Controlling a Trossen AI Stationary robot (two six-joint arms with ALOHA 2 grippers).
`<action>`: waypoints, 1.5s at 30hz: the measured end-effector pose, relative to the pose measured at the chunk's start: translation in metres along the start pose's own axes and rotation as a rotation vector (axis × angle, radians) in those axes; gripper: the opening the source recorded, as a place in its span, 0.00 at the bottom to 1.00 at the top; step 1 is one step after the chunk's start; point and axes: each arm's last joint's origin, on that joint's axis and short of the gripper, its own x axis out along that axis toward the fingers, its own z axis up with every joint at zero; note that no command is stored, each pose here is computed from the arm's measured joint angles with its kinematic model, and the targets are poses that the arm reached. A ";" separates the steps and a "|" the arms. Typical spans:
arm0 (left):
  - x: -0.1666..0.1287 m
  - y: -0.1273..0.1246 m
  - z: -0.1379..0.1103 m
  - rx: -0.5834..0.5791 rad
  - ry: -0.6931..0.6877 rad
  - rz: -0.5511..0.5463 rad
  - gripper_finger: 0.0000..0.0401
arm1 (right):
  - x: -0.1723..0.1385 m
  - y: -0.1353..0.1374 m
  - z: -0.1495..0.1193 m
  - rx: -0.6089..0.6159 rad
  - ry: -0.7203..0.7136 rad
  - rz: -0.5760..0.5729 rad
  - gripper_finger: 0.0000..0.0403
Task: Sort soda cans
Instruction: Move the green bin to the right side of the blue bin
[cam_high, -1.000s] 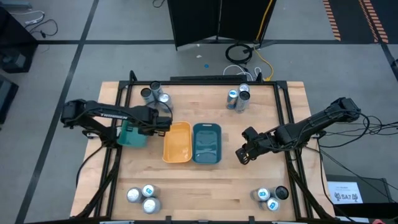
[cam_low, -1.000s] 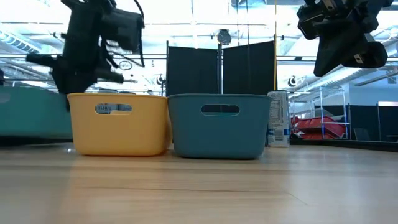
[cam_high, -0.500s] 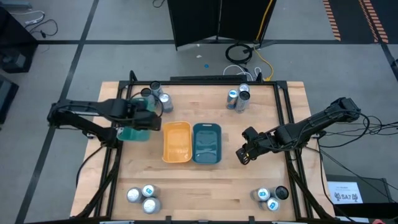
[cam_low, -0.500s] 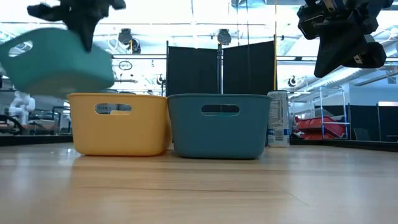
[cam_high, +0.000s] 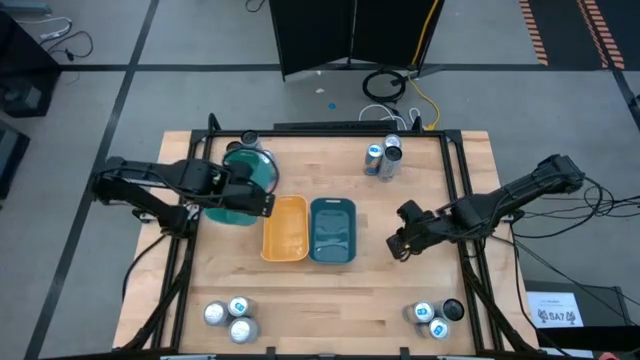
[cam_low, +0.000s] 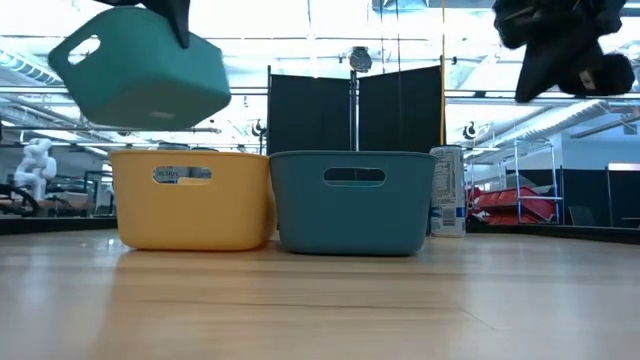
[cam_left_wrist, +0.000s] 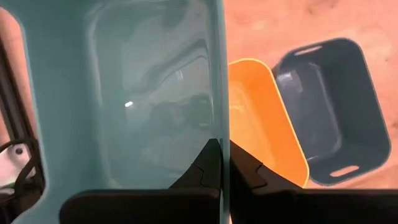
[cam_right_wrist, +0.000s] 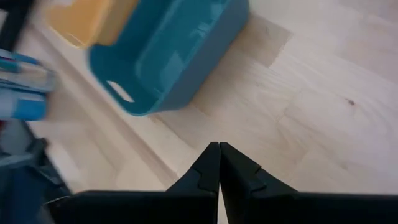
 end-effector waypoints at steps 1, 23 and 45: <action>0.001 -0.005 0.000 0.017 0.006 0.000 0.01 | -0.007 -0.002 0.001 0.003 -0.008 0.017 0.00; 0.033 -0.153 0.016 0.495 0.058 -0.298 0.01 | -0.086 -0.028 0.019 -0.279 -0.185 0.398 0.00; 0.071 -0.204 0.015 0.362 0.135 -0.378 0.01 | -0.135 0.034 0.055 -0.762 -0.268 0.106 0.00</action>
